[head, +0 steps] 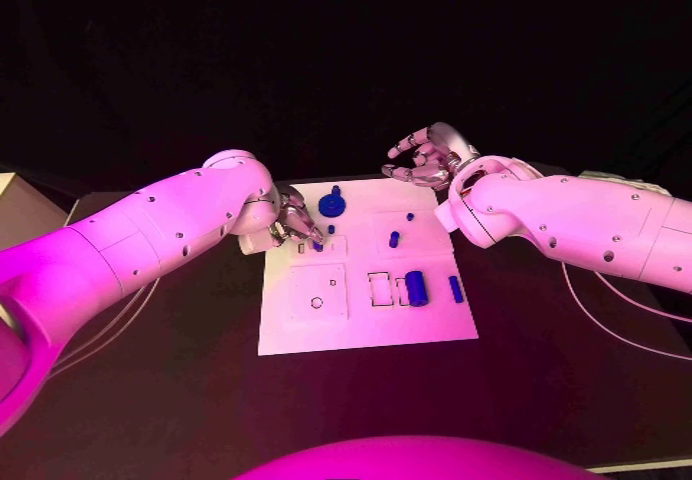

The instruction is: Assemble the parts on the task board

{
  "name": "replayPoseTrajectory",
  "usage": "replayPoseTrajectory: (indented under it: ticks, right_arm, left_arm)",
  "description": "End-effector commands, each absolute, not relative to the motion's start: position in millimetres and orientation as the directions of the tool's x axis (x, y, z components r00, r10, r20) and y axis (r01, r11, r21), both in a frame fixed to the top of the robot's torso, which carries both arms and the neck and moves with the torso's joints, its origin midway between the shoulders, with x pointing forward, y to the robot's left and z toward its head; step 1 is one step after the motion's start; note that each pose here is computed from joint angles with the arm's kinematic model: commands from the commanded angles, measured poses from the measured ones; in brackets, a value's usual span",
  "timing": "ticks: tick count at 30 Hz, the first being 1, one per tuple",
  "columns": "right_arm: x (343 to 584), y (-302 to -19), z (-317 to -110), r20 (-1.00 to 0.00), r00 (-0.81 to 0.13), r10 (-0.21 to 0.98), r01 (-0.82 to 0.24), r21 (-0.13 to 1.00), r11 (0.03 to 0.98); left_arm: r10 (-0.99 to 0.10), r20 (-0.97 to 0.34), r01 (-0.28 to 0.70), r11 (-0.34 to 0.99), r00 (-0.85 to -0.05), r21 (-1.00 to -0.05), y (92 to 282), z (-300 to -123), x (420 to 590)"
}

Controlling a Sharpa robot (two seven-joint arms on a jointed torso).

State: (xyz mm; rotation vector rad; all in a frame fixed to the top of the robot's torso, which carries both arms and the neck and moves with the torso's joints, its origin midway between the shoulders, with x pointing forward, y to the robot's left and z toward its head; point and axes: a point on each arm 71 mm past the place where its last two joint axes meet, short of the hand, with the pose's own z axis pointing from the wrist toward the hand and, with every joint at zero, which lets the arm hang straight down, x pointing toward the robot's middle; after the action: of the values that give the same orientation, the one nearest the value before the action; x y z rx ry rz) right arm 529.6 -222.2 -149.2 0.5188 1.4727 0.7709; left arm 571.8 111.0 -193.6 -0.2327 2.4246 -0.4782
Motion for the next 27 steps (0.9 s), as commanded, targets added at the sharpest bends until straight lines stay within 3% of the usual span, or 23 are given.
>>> replayPoseTrajectory:
  ticks: [1, 27]
  right_arm:
    - [530, -222, -149, -0.682, -0.077, 0.727, -0.148, 0.729, 0.668]
    - [530, -225, -150, -0.684, -0.075, 0.725, -0.141, 0.727, 0.672]
  left_arm:
    - [-0.302, -0.551, -0.054, 0.905, -0.778, -0.421, 108.4, -195.2, 569.9]
    - [-0.272, -0.535, -0.033, 0.909, -0.800, -0.415, 118.4, -184.2, 567.7]
